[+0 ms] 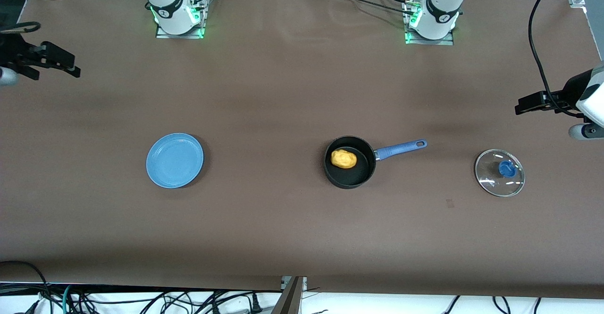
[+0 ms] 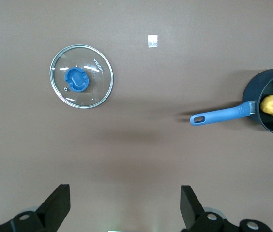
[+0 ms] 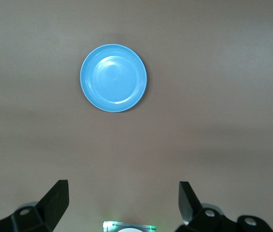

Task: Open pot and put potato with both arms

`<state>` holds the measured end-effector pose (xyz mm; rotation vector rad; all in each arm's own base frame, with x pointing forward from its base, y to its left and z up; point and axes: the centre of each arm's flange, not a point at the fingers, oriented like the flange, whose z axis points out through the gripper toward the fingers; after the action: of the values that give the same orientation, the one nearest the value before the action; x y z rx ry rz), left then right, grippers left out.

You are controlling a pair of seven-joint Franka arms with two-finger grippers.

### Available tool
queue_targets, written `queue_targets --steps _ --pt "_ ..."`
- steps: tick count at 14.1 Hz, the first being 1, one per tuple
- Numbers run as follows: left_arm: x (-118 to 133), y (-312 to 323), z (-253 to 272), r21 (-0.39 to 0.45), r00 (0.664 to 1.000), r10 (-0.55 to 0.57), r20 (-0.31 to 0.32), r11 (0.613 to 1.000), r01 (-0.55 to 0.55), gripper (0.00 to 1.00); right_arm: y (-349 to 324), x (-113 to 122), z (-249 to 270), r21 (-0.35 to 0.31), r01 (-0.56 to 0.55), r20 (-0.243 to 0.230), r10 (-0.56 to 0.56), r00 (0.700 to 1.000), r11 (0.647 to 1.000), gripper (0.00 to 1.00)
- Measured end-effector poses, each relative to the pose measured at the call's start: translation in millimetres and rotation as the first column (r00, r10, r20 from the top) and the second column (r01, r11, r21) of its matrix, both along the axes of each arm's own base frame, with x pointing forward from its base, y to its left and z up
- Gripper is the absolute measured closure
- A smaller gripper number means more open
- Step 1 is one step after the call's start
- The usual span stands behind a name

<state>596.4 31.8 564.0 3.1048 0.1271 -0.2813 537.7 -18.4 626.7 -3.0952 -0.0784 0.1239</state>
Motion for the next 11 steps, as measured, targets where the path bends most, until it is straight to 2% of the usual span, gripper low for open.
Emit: queue_targets --steps 5,9,11 --pt "0 0 0 0.000 1.000 0.000 0.000 1.000 0.000 0.00 2 2 4 -0.003 -0.003 0.007 0.003 1.000 1.000 0.00" --pt "0 0 0 0.000 1.000 0.000 0.000 1.000 0.000 0.00 19 23 -11 -0.012 -0.034 0.010 0.034 0.999 0.999 0.00" --pt "0 0 0 0.000 1.000 0.000 0.000 1.000 0.000 0.00 19 26 -12 -0.015 -0.033 0.009 0.033 0.999 0.999 0.00"
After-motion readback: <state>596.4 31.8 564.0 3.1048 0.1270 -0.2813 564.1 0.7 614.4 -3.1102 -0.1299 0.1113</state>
